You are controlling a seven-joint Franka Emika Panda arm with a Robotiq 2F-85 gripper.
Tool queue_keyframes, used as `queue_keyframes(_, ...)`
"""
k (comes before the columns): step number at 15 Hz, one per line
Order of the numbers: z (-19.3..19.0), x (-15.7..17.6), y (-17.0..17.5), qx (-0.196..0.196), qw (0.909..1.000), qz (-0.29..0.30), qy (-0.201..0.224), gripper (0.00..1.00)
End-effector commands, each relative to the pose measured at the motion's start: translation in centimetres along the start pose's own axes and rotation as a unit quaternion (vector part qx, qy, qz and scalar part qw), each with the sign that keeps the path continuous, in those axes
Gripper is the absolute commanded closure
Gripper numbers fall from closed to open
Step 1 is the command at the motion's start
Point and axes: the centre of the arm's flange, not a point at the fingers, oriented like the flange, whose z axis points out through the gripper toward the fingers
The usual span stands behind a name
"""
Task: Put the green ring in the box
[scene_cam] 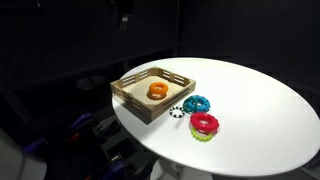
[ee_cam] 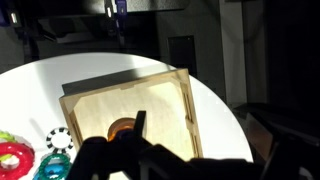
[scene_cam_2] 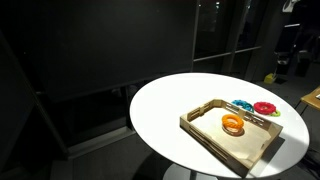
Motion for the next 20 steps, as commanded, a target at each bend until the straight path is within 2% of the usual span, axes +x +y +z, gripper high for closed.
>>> queue_keyframes(1, -3.1, 3.0, 0.1, -0.019, 0.9991, 0.018, 0.034, 0.00)
queue_keyframes(7, -6.9, 7.1, 2.7, -0.056, 0.9926, 0.058, 0.091, 0.00)
queue_keyframes(12, -7.3, 9.5, 7.2, -0.091, 0.9808, 0.108, 0.135, 0.00)
queue_keyframes(18, -5.8, 11.5, 11.0, -0.084, 0.9714, 0.139, 0.173, 0.00)
queue_keyframes(19, -6.1, 11.0, 10.4, -0.079, 0.9757, 0.124, 0.162, 0.00)
queue_keyframes(20, -5.8, 11.3, 10.7, -0.079, 0.9757, 0.126, 0.161, 0.00)
